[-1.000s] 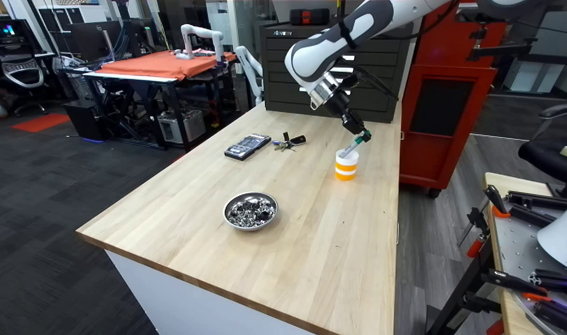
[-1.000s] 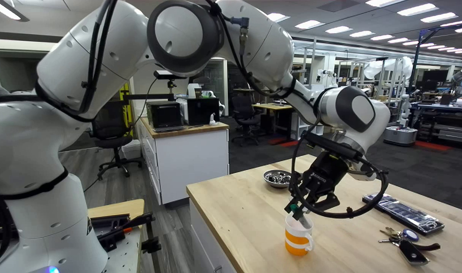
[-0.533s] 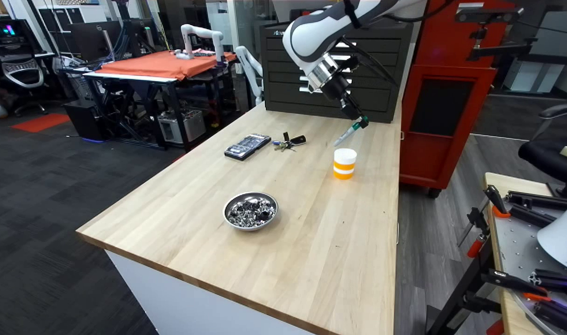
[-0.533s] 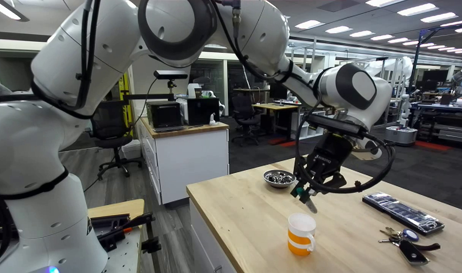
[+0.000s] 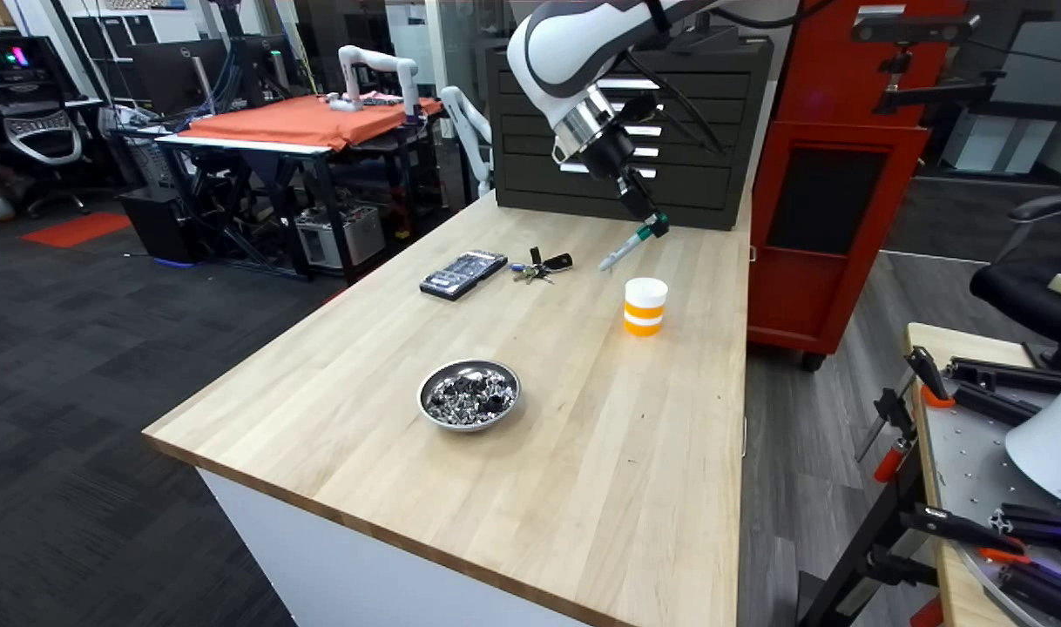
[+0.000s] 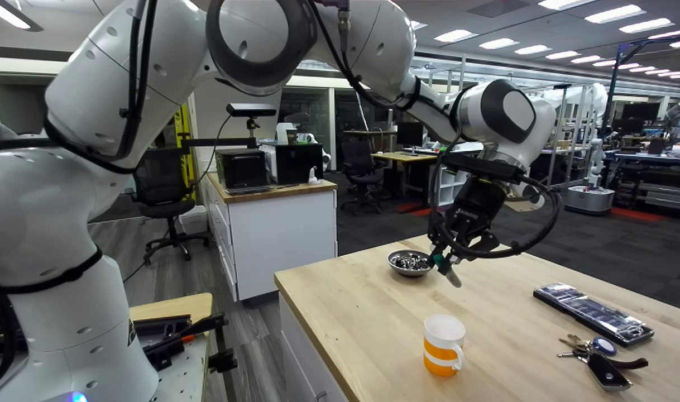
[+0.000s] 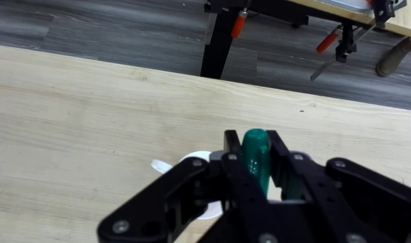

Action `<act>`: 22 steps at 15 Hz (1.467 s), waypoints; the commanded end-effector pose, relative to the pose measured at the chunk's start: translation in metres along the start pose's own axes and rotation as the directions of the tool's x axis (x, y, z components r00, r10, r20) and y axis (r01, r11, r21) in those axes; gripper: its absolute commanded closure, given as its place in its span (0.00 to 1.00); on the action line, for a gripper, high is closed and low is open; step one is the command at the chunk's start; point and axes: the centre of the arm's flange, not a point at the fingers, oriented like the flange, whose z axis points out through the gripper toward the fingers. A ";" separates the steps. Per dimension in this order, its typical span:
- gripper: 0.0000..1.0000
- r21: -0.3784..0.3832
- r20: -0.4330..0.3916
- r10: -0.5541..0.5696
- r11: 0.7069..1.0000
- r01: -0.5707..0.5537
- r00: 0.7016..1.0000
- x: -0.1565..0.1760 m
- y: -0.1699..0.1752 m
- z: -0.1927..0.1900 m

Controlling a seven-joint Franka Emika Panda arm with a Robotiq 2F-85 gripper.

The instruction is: Put the marker on the table

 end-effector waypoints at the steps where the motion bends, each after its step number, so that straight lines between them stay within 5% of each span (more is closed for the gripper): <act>1: 0.94 -0.017 -0.053 0.045 0.999 -0.046 0.998 0.018 -0.020 0.000; 12: 0.94 0.038 -0.141 0.119 0.993 -0.114 0.983 0.082 -0.056 0.055; 16: 0.94 0.000 -0.271 0.084 0.996 -0.087 0.959 0.089 -0.068 0.066; 17: 0.59 -0.023 -0.302 0.079 0.996 -0.090 0.950 0.090 -0.070 0.069; 18: 0.51 -0.031 -0.322 0.079 0.995 -0.094 0.944 0.091 -0.071 0.072; 19: 0.88 -0.026 -0.334 0.081 0.995 -0.095 0.939 0.091 -0.072 0.077; 22: 0.97 -0.014 -0.353 0.086 0.995 -0.098 0.932 0.089 -0.072 0.093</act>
